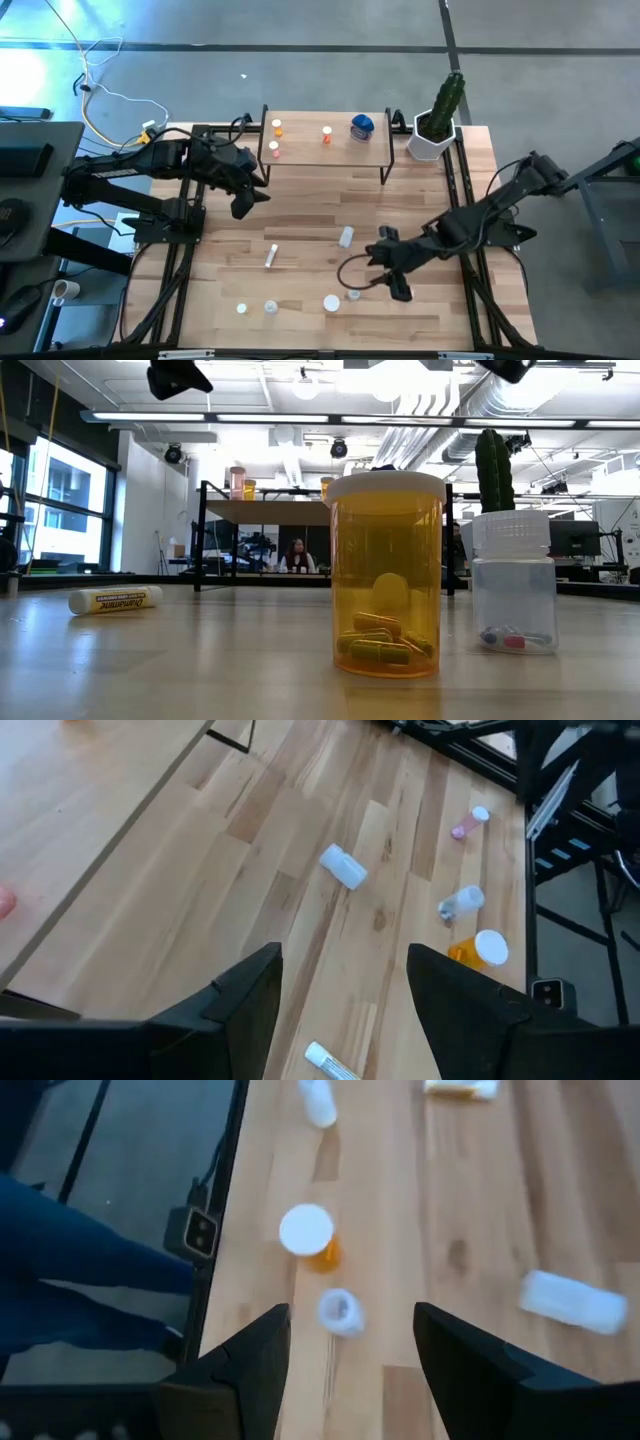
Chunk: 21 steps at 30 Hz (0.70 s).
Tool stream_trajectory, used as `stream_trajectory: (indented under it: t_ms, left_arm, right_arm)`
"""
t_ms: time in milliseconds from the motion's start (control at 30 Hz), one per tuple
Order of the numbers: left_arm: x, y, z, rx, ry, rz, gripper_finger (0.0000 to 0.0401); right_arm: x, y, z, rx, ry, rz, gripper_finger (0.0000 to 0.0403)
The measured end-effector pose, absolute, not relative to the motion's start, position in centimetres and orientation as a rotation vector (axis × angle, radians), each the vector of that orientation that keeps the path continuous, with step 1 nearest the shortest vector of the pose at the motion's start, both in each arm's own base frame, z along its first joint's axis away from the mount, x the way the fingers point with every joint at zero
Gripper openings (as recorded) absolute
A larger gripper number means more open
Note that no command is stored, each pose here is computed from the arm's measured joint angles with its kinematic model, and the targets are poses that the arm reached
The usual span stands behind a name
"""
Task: Pick and place medicine bottles onto shelf by color
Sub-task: Put the bottom right transparent pill bottle on the shelf
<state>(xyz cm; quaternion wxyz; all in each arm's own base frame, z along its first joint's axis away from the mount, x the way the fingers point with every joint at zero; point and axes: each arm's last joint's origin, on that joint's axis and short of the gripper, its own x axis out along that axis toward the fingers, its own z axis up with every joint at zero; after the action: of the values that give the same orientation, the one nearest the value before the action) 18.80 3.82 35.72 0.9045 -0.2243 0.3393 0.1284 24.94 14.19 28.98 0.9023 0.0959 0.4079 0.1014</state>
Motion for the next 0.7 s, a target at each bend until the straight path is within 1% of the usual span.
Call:
stream_trajectory:
  t_ms: [100, 333, 700]
  left_arm:
    - [18.8, 3.7, 35.7, -0.483, 0.700, 0.268, 0.0207]
    - [18.8, 3.6, 35.7, -0.522, 0.696, 0.280, 0.0207]
    - [18.8, 3.6, 35.7, -0.526, 0.696, 0.282, 0.0207]
  right_arm:
    - [25.1, 15.0, 27.9, 0.193, 0.807, 0.245, 0.0204]
    - [26.3, 16.1, 25.5, 0.107, 0.740, 0.311, 0.0204]
    - [28.7, 17.6, 21.0, 0.011, 0.791, 0.324, 0.0204]
